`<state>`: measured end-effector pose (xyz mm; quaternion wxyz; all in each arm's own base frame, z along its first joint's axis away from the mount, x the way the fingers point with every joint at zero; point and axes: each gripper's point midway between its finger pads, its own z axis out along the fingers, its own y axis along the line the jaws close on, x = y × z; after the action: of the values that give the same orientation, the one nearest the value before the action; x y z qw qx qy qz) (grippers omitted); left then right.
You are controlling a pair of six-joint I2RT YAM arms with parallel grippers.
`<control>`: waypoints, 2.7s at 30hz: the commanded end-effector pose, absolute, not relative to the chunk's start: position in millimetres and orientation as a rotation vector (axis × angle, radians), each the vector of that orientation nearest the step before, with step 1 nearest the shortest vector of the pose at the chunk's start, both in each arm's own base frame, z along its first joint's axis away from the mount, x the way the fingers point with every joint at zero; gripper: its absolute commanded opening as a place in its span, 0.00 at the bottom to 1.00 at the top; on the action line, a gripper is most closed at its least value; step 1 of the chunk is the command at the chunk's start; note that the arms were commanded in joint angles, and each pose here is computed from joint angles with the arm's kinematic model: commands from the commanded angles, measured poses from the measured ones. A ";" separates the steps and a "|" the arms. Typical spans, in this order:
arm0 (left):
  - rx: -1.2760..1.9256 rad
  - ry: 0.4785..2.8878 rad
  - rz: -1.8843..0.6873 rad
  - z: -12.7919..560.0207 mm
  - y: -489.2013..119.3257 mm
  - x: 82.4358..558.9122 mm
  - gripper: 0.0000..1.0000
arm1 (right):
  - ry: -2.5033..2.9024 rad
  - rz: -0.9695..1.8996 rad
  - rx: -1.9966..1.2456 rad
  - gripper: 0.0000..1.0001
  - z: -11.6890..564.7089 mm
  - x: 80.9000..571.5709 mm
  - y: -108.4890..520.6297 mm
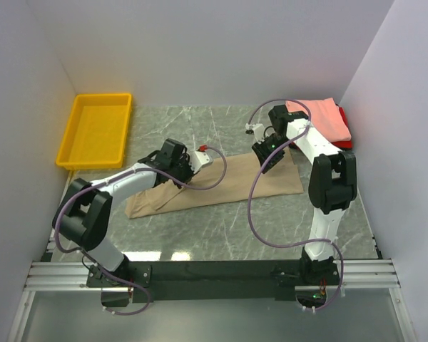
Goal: Fold and stack the t-shirts
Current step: Fold the tshirt
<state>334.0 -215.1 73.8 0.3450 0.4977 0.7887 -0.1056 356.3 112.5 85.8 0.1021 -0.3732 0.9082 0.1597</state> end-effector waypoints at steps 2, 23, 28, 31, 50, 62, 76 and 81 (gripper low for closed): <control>1.278 1.987 -0.393 90.9 -243.5 341.7 0.15 | 2.668 0.478 -1.078 0.37 95.9 363.6 113.6; 1.022 2.337 -0.422 92.6 -135.3 306.2 0.45 | 2.831 0.186 -0.996 0.30 42.9 405.2 84.6; 0.853 2.513 -0.408 70.7 -120.4 299.7 0.41 | 2.947 0.064 -1.028 0.22 12.8 392.2 64.3; 0.748 2.576 -0.423 66.7 -115.9 297.8 0.43 | 3.031 0.033 -1.072 0.19 2.4 364.9 53.2; 0.753 2.442 -0.211 37.9 -127.2 516.9 0.41 | 2.797 0.442 -1.233 0.23 84.4 272.9 90.7; 0.623 2.183 -0.388 148.0 -143.6 519.1 0.59 | 2.877 0.303 -1.445 0.15 16.6 276.2 97.6; 0.352 2.395 -0.514 100.2 -144.6 485.8 0.49 | 2.799 1.002 -1.744 0.15 28.8 163.7 225.1; 0.405 2.461 -0.529 66.9 -162.3 493.5 0.47 | 2.755 1.045 -1.646 0.28 45.6 176.8 231.6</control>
<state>484.5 -144.8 69.4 0.2955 0.1474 0.9251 -0.1877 159.5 221.1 22.6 -0.1544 -0.5162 0.8004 0.2628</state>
